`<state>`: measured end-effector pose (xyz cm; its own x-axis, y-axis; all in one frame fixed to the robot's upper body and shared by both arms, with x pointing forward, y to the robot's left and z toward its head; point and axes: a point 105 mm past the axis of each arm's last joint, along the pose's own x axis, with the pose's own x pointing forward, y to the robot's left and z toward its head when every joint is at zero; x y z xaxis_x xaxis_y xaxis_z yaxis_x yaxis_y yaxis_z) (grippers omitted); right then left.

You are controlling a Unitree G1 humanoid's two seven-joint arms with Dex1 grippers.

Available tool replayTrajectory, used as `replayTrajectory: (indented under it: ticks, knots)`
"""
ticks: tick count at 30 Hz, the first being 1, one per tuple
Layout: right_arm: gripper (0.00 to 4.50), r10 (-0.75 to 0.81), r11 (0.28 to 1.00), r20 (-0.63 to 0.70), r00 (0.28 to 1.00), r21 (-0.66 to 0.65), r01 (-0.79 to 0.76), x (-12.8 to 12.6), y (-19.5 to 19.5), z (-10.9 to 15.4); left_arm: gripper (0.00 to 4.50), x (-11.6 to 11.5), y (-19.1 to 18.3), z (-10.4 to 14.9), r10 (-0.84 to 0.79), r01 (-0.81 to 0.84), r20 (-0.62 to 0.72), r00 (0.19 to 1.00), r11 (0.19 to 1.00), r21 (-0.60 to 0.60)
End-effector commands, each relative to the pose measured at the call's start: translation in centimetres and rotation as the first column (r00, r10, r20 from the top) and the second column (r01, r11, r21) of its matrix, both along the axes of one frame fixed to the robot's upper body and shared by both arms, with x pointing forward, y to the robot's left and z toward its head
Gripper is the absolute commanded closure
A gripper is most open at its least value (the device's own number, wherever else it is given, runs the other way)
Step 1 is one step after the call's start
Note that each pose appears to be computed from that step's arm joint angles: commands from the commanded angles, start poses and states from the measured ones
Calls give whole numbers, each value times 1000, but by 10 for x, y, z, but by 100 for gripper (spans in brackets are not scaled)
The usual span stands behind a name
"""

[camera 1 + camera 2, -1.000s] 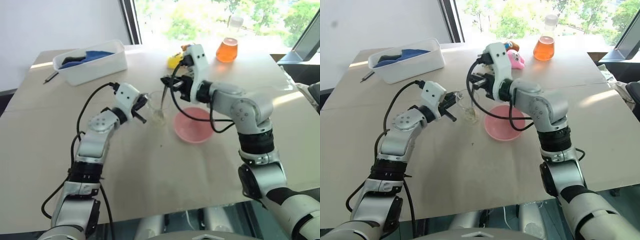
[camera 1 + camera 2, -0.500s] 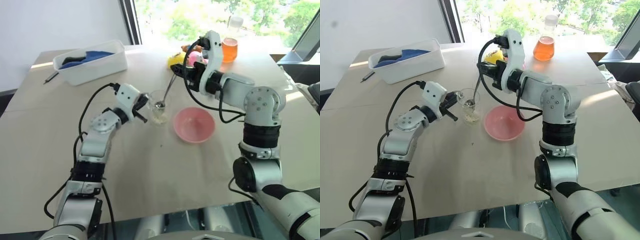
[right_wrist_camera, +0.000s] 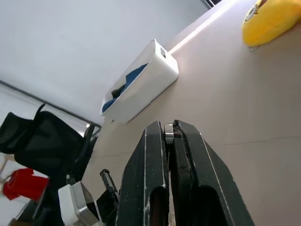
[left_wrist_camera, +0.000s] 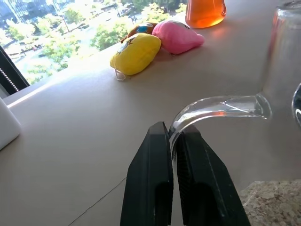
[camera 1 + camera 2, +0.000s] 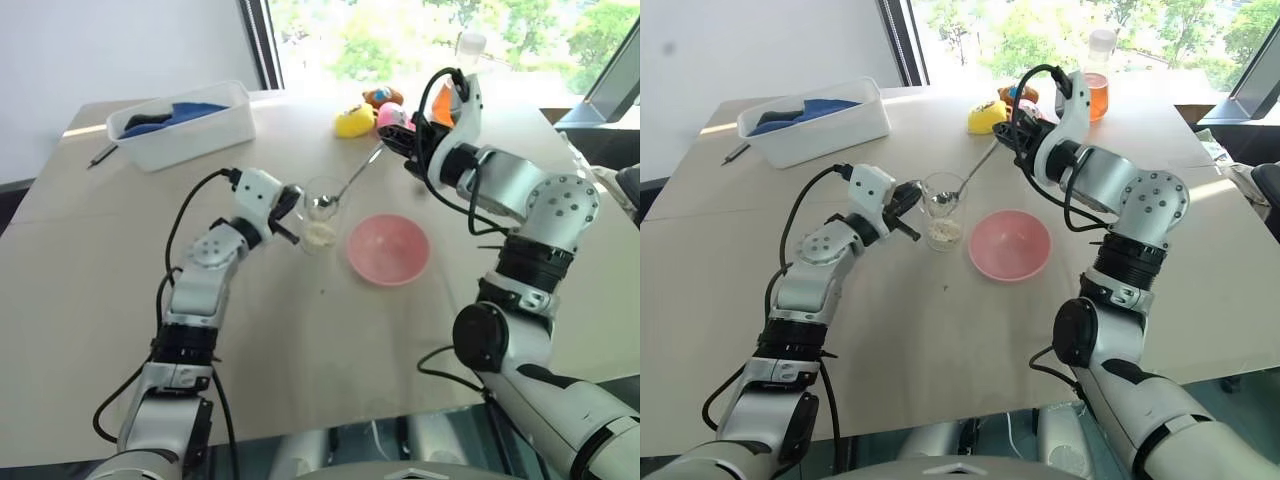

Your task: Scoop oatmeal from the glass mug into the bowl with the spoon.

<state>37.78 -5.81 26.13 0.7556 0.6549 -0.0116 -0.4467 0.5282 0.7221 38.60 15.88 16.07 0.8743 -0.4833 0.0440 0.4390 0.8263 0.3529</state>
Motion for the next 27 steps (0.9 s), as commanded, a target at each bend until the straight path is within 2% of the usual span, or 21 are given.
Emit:
replayTrajectory:
  ticks: [1, 10, 22, 27]
  knots:
    - [450, -33, 997, 13, 999, 73, 32, -4, -8, 18, 448, 0, 6, -7, 36, -36, -5, 999, 999, -30]
    - [450, -94, 966, -101, 990, 231, 115, -1, -17, 25, 448, 1, 1, -6, 38, -37, 13, 999, 994, -100]
    - [450, -81, 965, -116, 990, 239, 107, -1, -25, 9, 448, 4, -2, -4, 42, -39, 18, 999, 990, -133]
    - [450, -91, 953, -99, 991, 282, 116, -1, -38, 19, 448, 4, -3, -5, 39, -37, 12, 999, 990, -134]
